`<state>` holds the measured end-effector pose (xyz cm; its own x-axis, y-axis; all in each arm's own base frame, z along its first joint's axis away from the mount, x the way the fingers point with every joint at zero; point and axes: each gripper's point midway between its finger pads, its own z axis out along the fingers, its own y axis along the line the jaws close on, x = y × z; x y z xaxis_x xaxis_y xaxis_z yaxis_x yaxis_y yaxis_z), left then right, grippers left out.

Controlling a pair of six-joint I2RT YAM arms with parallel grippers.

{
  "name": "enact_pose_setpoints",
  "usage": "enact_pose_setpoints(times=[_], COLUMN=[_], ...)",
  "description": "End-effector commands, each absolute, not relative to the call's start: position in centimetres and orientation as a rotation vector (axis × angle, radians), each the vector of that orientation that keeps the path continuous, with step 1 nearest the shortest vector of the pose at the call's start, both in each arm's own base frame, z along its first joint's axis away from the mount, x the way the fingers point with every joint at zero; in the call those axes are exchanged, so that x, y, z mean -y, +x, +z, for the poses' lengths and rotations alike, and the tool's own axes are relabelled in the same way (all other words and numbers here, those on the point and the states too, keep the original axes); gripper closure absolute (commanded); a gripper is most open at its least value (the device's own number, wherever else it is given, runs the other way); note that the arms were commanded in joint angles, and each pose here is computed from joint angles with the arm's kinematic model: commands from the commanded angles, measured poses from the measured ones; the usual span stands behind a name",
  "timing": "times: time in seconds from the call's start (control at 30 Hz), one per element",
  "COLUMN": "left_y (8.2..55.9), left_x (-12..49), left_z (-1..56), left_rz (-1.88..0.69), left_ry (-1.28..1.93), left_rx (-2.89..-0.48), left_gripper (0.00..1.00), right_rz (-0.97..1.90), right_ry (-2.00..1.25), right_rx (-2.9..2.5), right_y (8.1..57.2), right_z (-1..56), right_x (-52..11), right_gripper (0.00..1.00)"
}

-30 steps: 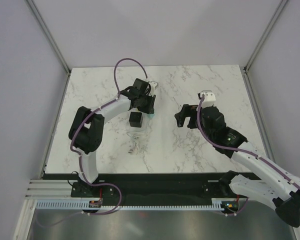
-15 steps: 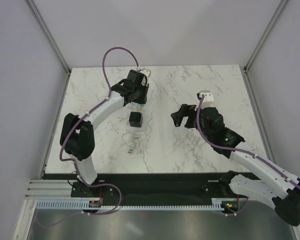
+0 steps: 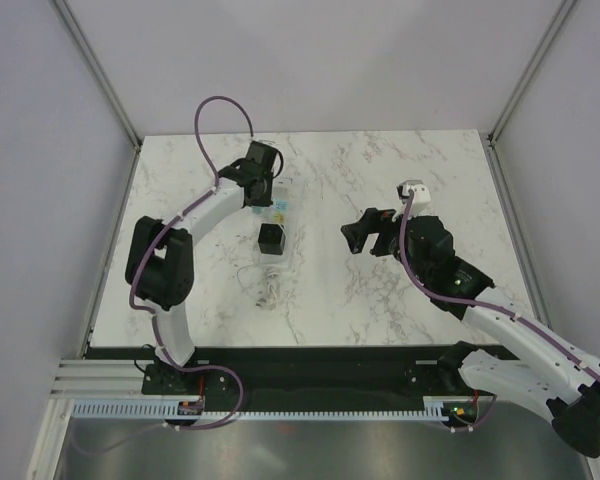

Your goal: Insert the plug

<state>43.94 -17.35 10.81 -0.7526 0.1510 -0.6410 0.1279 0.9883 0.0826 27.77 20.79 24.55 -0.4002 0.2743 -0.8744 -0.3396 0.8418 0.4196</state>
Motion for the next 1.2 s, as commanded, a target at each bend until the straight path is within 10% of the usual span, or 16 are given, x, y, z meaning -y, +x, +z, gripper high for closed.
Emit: enact_pose_setpoints(times=[0.0,0.23,1.17], left_y=[46.6,48.5,44.6], left_x=[11.3,4.9,17.7], left_z=[15.4,18.3,15.5], left_rz=[0.206,0.601,-0.161], left_ry=[-0.055,-0.106,0.118], left_rx=[-2.295,-2.176,-2.221], left_gripper=[0.98,0.98,0.98], right_rz=[0.7,0.708,0.668], right_ry=[-0.073,-0.066,-0.078], right_rx=[-1.818,-1.825,-1.824], right_y=[27.6,27.7,28.0], right_z=[25.9,25.4,24.6], right_x=[-21.0,-21.3,-20.9], right_gripper=[0.03,0.03,0.02])
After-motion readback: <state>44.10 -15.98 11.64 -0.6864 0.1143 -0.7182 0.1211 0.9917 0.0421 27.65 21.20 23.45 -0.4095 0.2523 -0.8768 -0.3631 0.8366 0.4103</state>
